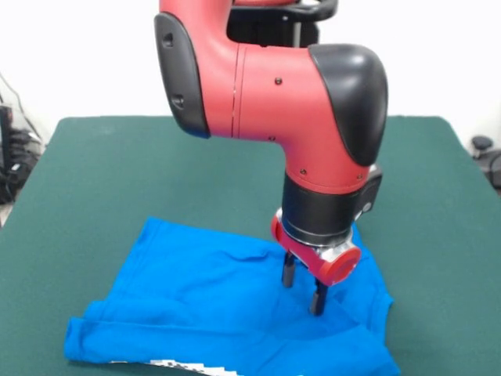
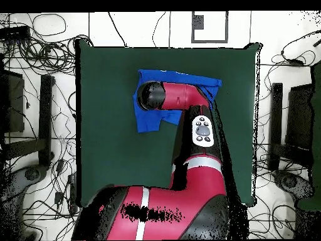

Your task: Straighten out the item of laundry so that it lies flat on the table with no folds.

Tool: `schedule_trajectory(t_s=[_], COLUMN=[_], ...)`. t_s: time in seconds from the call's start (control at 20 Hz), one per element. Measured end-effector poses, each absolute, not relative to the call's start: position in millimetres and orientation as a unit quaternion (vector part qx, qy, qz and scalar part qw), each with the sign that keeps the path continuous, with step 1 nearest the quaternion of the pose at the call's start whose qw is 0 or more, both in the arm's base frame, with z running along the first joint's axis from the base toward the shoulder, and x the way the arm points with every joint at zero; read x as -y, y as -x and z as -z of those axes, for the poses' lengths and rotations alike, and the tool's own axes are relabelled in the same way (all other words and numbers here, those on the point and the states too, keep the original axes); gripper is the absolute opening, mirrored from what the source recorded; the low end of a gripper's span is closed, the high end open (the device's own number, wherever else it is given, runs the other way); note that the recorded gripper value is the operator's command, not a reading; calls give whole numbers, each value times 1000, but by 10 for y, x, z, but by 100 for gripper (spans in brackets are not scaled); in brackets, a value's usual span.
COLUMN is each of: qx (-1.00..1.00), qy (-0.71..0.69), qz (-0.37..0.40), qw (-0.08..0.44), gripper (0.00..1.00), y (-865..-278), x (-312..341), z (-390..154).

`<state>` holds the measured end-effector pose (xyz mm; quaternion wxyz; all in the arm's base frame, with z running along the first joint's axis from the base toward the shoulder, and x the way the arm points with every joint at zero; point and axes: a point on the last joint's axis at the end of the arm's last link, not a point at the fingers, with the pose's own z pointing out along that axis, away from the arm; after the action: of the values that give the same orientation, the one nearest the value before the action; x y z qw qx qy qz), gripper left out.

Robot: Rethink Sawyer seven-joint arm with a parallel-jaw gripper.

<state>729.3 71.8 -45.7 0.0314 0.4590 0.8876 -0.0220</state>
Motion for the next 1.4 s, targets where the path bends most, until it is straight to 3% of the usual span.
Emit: schedule_trajectory(t_s=[1.4], qx=[-887], qy=[-458], qz=[3], qw=[63], gripper=[100], y=[-7206], x=[-721], z=[462])
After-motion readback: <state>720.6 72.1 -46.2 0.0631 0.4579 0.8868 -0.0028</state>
